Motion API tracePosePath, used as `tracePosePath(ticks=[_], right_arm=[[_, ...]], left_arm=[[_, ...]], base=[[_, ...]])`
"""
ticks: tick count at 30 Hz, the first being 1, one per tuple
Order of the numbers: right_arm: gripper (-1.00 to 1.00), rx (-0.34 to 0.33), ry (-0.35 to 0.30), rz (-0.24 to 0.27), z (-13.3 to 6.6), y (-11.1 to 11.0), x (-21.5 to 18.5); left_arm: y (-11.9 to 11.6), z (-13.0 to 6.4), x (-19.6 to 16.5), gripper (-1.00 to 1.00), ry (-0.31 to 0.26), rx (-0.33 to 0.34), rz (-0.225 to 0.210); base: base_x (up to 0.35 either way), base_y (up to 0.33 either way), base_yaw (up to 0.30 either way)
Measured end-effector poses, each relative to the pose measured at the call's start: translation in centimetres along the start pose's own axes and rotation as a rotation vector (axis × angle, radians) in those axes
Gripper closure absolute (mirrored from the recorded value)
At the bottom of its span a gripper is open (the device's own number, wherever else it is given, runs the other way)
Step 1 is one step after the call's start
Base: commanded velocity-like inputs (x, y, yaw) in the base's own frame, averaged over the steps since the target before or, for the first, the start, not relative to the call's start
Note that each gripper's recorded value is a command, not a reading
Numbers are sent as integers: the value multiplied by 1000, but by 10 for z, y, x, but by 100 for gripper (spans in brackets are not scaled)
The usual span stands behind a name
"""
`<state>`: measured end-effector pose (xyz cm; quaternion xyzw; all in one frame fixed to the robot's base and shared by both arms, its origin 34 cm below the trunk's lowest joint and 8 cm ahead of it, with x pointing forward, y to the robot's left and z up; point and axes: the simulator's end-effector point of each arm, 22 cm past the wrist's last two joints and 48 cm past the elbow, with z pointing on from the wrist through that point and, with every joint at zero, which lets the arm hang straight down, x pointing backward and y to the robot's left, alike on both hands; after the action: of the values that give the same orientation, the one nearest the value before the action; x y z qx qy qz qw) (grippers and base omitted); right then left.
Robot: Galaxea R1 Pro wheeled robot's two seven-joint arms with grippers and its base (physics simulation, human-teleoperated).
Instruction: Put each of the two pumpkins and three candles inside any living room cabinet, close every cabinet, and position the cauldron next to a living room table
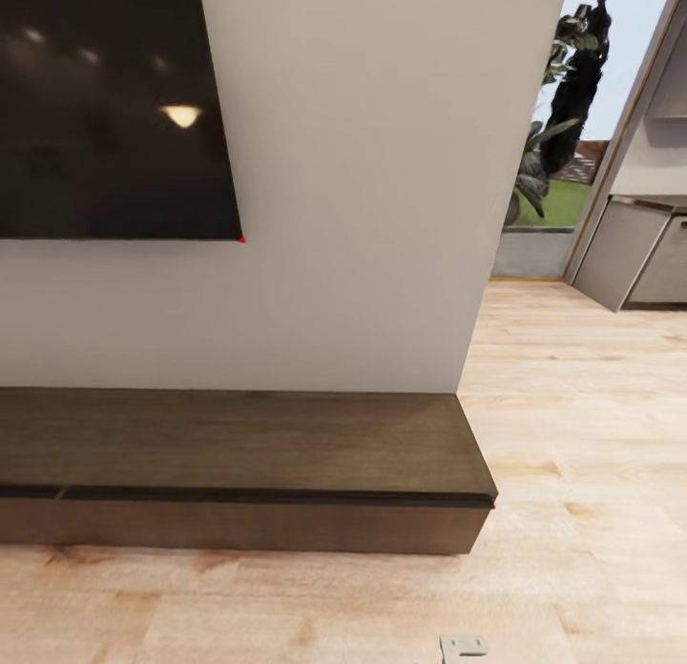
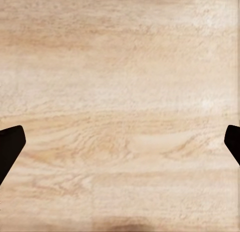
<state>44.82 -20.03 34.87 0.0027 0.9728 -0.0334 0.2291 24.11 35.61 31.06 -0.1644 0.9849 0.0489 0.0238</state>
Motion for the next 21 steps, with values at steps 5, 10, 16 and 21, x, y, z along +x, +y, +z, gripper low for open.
tracePosePath(ticks=[5, 10, 16, 21], right_arm=[[-100, 0, 0, 0, -8, -1, -6], [-100, 0, 0, -1, -17, -1, -12], [-100, 0, 0, 0, -26, -2, -19], [-100, 0, 1, 0, -35, -3, -24]], left_arm=[[-3, -10, 10, -100, 23, 32, 0], [-7, -20, 16, -100, 33, 66, -2], [-7, -31, 19, -100, 39, 70, -1], [-15, -41, 20, -100, 42, 81, 4]], base=[[0, 0, 0], [0, 0, 0], [0, 0, 0], [0, 0, 0]])
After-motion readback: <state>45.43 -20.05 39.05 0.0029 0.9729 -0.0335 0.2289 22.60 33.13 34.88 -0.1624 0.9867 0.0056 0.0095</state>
